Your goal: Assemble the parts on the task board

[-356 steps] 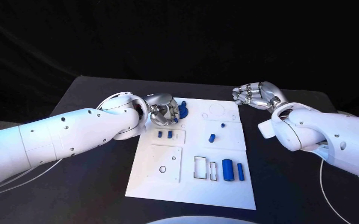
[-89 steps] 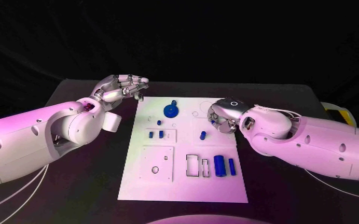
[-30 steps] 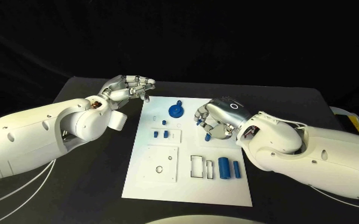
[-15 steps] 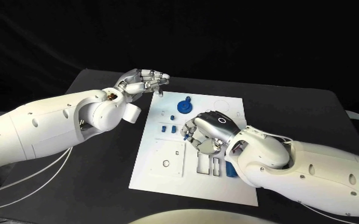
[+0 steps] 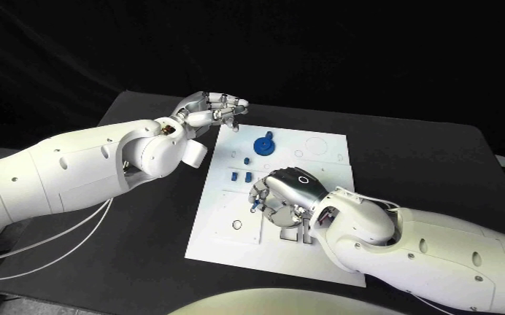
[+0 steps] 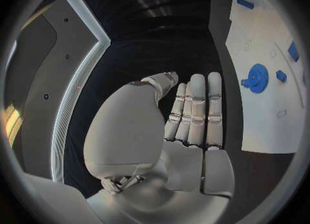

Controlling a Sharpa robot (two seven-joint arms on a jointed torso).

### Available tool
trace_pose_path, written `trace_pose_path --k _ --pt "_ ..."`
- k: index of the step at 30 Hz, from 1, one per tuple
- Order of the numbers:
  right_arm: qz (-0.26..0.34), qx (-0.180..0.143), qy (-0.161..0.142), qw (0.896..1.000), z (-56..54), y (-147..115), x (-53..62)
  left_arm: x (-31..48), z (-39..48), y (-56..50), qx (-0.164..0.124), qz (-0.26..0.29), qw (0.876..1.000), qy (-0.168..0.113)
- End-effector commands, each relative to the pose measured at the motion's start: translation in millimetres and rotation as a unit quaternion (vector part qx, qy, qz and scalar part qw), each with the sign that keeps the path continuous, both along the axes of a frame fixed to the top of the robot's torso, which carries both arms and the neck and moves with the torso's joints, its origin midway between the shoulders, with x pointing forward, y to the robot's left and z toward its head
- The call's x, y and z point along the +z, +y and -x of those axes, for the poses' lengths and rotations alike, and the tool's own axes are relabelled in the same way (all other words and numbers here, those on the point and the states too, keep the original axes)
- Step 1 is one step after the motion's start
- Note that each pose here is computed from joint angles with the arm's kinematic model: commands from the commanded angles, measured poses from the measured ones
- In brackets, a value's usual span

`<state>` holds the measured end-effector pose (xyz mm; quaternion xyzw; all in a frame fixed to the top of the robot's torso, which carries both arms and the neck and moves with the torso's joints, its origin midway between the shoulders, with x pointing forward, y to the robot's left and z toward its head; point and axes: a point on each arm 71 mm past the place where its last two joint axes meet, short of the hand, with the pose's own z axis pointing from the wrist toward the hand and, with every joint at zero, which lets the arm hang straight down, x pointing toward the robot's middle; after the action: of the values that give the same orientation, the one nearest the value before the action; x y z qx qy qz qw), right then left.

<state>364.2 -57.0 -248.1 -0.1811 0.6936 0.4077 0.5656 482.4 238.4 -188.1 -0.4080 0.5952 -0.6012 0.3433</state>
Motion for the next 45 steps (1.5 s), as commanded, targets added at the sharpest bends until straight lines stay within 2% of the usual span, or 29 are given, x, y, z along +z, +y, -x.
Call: trace_pose_path --k 1,24,45 --pt "0.008 0.008 0.002 1.0 0.8 1.2 -3.7 1.0 0.2 -2.3 -0.008 0.006 1.0 -0.001" --pt "0.025 0.009 0.005 1.0 0.1 5.0 -11.2 0.8 -0.2 -1.5 -0.007 0.006 1.0 0.0" --pt "0.064 0.012 -0.001 0.998 1.9 11.4 -16.6 0.7 0.4 -0.9 -0.008 0.006 1.0 0.002"
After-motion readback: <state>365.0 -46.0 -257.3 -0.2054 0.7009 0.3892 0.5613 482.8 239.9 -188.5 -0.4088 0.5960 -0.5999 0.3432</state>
